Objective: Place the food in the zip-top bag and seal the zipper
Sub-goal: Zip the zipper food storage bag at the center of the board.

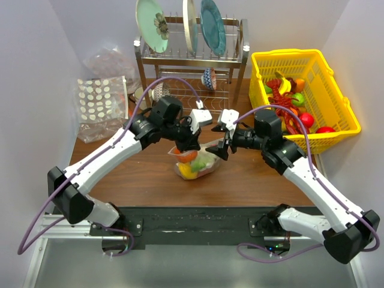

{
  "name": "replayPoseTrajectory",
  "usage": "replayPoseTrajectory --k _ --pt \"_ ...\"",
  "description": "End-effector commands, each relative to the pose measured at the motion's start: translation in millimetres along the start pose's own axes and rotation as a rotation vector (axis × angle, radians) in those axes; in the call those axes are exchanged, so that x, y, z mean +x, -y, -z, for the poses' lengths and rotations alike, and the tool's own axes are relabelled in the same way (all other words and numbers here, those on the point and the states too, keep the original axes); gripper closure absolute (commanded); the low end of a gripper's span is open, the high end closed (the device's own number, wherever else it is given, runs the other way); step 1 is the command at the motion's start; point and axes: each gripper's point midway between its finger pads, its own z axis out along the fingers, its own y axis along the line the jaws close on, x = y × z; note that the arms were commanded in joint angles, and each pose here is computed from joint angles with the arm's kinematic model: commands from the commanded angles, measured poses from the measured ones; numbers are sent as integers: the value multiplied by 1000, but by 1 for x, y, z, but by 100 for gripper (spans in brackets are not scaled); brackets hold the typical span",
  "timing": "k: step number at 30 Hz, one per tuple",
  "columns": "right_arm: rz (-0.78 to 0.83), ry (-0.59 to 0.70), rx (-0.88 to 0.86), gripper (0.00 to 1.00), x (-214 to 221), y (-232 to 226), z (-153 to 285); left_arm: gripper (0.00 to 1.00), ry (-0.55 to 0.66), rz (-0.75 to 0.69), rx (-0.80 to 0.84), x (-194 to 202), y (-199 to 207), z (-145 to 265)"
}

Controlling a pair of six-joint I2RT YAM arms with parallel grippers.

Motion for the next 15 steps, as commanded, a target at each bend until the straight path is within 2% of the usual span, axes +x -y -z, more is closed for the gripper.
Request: replayPoseTrajectory --k 1,4,7,11,14,15 --pt "135 -8 -77 26 -18 -6 7 100 101 -127 58 -29 28 19" --pt "135 -57 -137 28 -8 -13 5 100 106 -139 52 -29 30 22" --pt "119 -90 -185 35 2 -19 1 100 116 -153 46 -29 32 26" --pt "99 -88 -228 37 8 -26 -3 100 121 -161 31 -29 31 28" --pt "79 -78 -262 51 10 -32 -6 100 132 -165 30 -32 32 31" --pt "70 -70 -282 70 9 -35 -7 100 132 -167 27 -32 32 31"
